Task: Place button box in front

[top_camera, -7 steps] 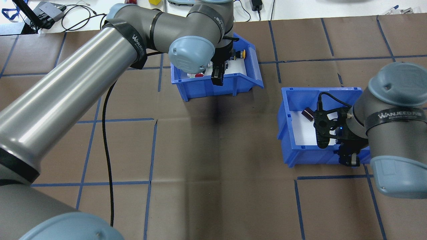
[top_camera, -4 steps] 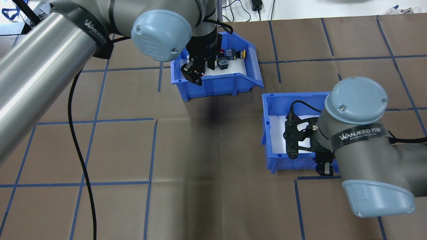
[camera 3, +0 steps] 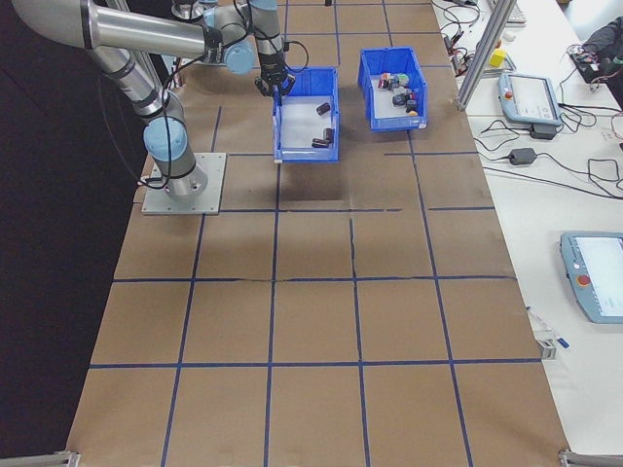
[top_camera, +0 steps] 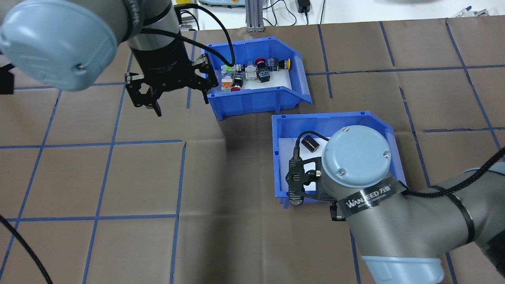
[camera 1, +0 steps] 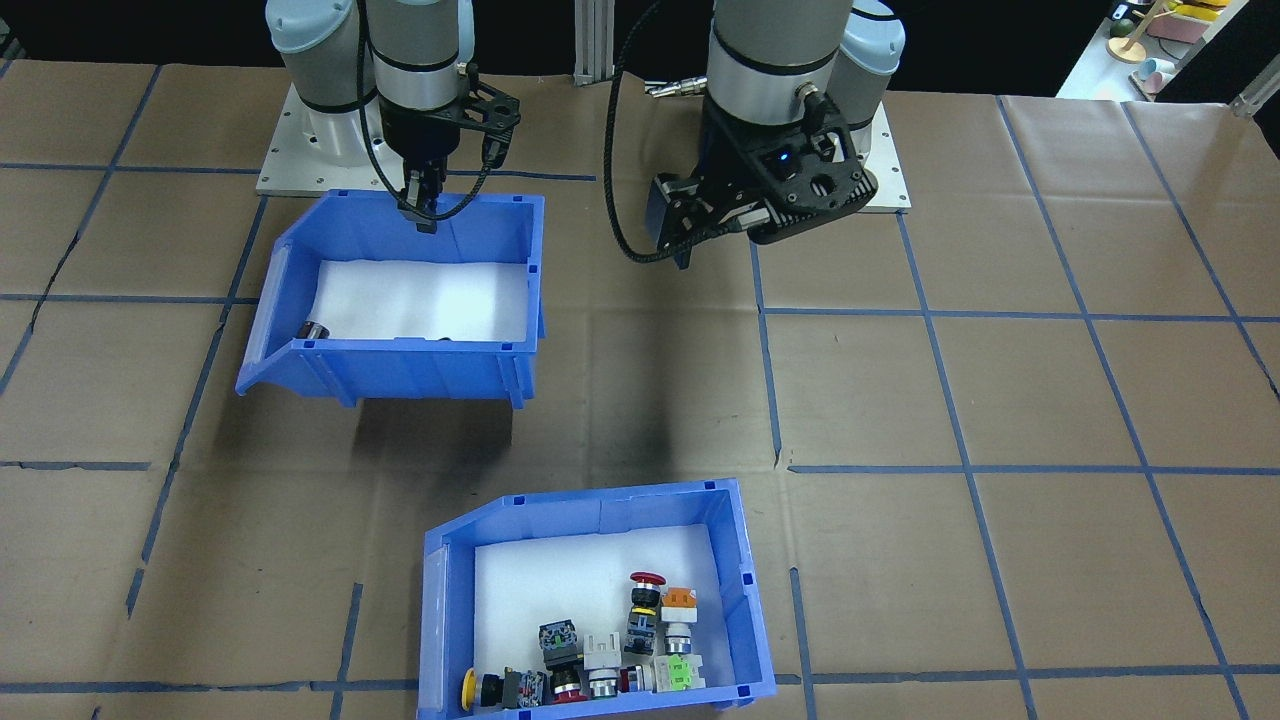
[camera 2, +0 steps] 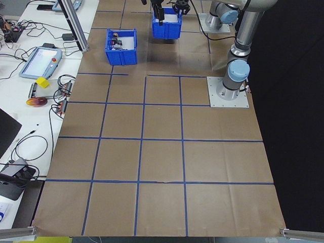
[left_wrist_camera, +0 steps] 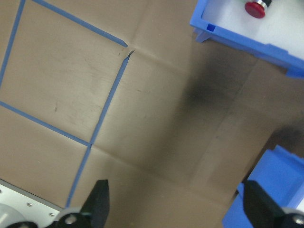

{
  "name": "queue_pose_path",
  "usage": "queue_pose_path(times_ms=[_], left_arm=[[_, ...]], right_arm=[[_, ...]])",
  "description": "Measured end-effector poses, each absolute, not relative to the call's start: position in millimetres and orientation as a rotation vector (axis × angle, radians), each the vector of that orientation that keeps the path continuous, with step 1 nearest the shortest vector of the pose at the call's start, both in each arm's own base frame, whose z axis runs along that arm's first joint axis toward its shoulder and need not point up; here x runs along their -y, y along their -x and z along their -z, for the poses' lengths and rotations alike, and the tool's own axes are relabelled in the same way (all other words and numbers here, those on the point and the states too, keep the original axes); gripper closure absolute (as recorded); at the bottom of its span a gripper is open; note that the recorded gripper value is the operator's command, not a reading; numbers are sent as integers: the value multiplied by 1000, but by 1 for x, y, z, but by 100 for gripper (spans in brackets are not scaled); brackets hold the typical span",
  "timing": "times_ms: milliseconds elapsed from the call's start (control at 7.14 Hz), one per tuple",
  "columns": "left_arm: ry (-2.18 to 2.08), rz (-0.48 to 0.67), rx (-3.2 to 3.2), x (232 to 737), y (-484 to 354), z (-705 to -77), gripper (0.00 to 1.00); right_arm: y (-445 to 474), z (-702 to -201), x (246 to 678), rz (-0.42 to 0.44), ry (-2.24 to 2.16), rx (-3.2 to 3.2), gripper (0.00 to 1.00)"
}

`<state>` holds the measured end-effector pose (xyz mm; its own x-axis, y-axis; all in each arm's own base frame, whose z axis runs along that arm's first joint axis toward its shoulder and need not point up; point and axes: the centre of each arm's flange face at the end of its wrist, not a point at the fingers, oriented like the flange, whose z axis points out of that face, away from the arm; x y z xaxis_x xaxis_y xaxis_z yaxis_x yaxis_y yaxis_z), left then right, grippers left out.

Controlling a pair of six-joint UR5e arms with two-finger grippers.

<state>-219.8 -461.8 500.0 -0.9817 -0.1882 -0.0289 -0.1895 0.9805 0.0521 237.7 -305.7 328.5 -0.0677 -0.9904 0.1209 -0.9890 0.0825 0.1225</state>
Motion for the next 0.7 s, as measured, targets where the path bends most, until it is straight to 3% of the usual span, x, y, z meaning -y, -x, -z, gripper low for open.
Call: queue_pose_path(times_ms=[280,700], left_arm=[[-59,-31,-3163,425,165,-492,1],[-119,136,-3188,384,148,-460,1]], right_arm=[[-272,-305,306,-20,-2007,2162,89],[-312,-266,306,-37,-2013,2136,87]])
